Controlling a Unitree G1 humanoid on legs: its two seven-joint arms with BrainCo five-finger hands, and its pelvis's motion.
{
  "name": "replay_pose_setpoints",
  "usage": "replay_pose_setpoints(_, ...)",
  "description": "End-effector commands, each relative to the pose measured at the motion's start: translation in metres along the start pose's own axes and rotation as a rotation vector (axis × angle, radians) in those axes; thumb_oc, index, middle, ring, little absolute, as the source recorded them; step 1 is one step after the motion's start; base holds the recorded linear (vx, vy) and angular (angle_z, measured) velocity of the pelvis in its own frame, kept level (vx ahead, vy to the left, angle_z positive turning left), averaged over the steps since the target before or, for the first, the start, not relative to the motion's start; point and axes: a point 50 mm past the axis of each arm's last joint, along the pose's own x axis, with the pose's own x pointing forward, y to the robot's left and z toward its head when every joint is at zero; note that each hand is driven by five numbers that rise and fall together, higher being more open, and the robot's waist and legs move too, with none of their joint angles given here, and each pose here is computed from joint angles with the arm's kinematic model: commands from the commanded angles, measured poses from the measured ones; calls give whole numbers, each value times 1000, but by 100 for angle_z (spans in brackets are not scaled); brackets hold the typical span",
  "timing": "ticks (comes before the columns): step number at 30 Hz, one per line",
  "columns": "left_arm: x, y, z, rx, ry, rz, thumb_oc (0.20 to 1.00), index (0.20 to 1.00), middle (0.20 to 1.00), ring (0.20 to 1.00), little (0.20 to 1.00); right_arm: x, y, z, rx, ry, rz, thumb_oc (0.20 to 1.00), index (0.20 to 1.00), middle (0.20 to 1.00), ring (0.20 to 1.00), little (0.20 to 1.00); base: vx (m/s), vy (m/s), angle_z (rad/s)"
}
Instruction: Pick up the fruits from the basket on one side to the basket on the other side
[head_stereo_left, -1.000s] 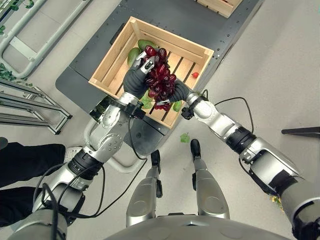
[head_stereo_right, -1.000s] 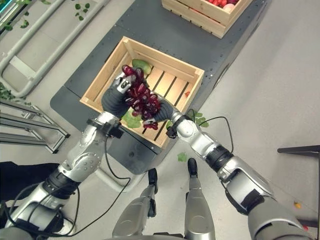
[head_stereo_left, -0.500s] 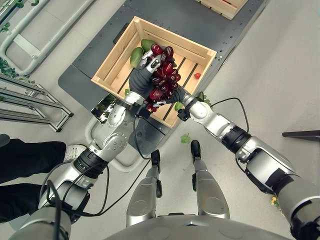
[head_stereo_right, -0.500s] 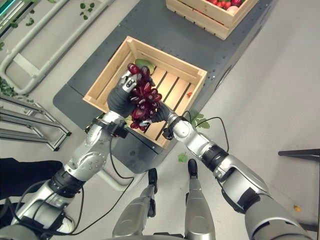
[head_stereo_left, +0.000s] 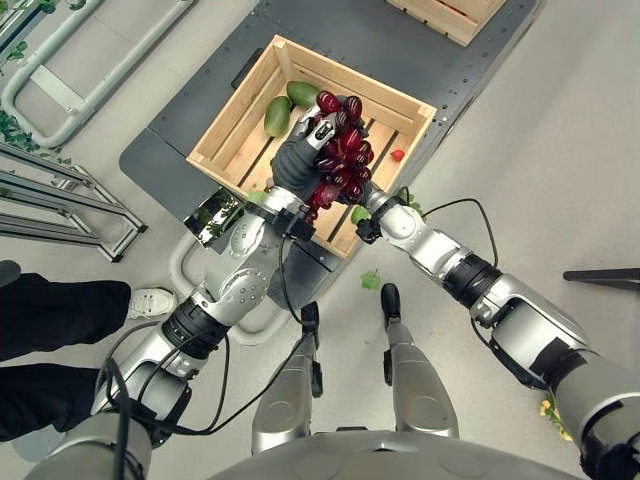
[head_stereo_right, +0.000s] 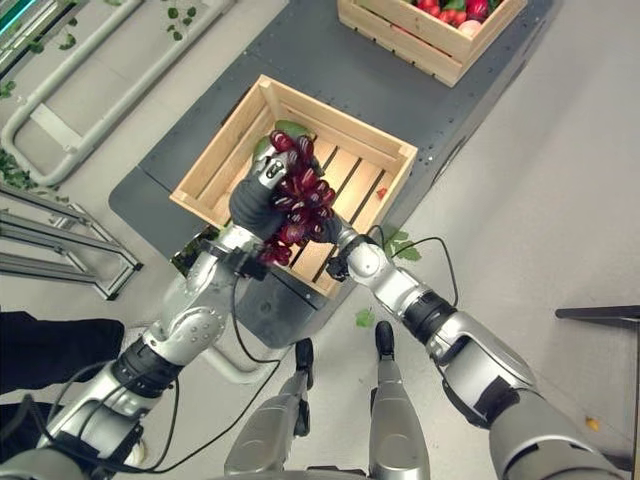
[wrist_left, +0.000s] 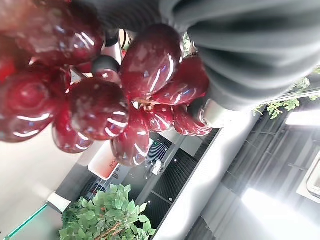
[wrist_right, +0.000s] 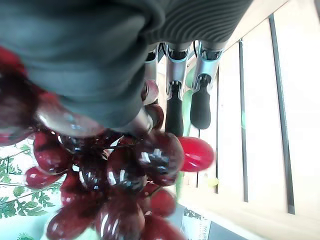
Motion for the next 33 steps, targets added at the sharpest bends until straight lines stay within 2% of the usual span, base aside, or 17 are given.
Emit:
replay_pose_setpoints(1, 6, -15, 8, -9, -82, -70, 200, 200, 200, 200, 200, 7, 18, 32, 93, -141, 14, 200, 200, 200, 200, 200, 0, 0, 0)
replay_pose_setpoints(27, 6, -15, 3, -16, -86, -44, 200, 200, 200, 200, 200, -1, 19, 29, 107, -150, -1, 200, 200, 200, 200, 200, 0, 0, 0)
replay_pose_setpoints(28, 7, -14, 3, -14, -87, -39, 831, 831, 831, 831, 831, 1, 17, 30, 114, -149, -11, 200, 200, 200, 200, 200, 0, 0, 0)
replay_pose_setpoints(29, 7, -13, 2, -15, -86, -34, 1000, 1000, 1000, 1000, 1000, 3, 16, 29, 116, -144, -16, 200, 200, 200, 200, 200, 0, 0, 0)
replay_pose_setpoints(33, 5, -12, 0, 0, -71, -25, 1000, 1000, 1000, 1000, 1000, 3, 12, 28, 127, -133, -31, 200, 200, 200, 200, 200, 0, 0, 0)
